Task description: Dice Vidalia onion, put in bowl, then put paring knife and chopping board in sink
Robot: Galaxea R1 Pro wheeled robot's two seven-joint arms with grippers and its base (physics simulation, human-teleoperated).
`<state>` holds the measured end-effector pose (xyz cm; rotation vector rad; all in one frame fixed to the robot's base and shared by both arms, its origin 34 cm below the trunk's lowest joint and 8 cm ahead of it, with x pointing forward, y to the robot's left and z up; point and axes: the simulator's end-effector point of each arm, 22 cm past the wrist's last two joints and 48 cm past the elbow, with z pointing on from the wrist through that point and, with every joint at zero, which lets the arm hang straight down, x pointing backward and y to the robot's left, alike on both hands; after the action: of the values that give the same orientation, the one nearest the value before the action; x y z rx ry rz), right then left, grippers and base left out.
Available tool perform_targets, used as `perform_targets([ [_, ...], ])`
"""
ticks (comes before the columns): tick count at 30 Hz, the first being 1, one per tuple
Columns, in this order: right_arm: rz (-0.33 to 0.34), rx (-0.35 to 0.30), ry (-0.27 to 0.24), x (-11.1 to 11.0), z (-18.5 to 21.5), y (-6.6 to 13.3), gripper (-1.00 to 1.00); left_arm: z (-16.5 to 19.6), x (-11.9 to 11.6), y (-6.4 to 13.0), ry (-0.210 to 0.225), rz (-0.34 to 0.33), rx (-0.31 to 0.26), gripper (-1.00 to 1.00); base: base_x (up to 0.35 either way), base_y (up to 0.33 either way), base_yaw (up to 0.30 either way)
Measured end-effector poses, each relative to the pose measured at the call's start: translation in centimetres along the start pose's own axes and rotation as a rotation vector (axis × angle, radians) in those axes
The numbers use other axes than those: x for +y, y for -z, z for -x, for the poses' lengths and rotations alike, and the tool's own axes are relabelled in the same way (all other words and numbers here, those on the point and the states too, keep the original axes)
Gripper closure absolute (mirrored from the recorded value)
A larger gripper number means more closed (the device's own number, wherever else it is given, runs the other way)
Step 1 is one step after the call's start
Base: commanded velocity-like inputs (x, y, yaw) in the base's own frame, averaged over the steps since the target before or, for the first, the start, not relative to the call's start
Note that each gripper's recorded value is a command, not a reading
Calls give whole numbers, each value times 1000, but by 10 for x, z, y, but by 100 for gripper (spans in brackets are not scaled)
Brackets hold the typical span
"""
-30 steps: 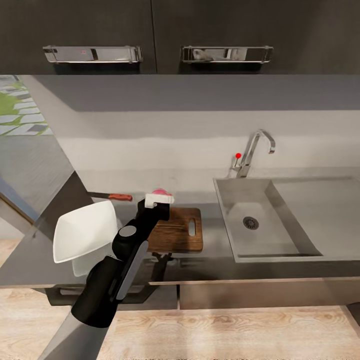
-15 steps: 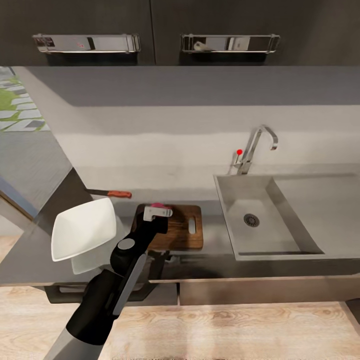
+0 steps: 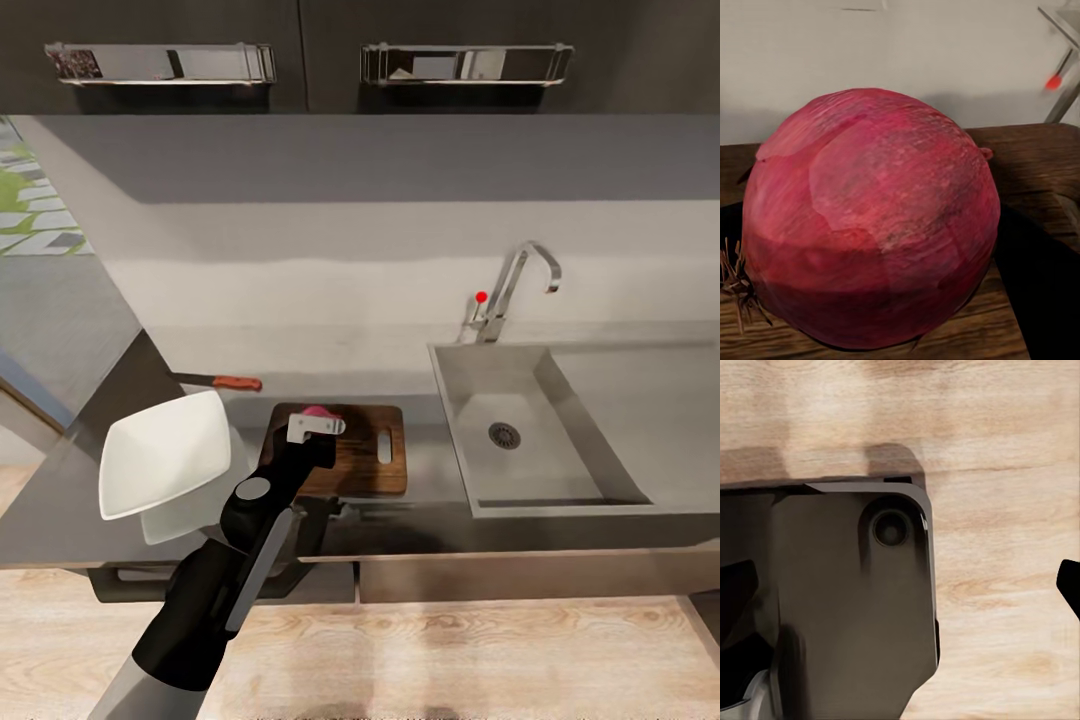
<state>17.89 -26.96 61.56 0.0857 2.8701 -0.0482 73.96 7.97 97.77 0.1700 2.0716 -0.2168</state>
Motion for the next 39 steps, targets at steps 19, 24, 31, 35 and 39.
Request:
perform_targets([
  [19, -1, 0, -1, 0, 0, 0, -100, -3, 0, 0, 0, 0, 6, 100, 39, 0, 0],
  [24, -1, 0, -1, 0, 0, 0, -100, -3, 0, 0, -1, 1, 6, 100, 22, 0, 0],
  [31, -2, 4, -2, -1, -2, 0, -100, -5, 1, -1, 0, 1, 9, 100, 2, 0, 0],
  [35, -2, 9, -2, -1, -3, 0, -100, -7, 1, -3, 1, 1, 13, 100, 0, 0, 0],
  [39, -2, 14, -2, -1, -5, 1, -100, -10, 1, -4, 2, 0, 18, 100, 0, 0, 0],
])
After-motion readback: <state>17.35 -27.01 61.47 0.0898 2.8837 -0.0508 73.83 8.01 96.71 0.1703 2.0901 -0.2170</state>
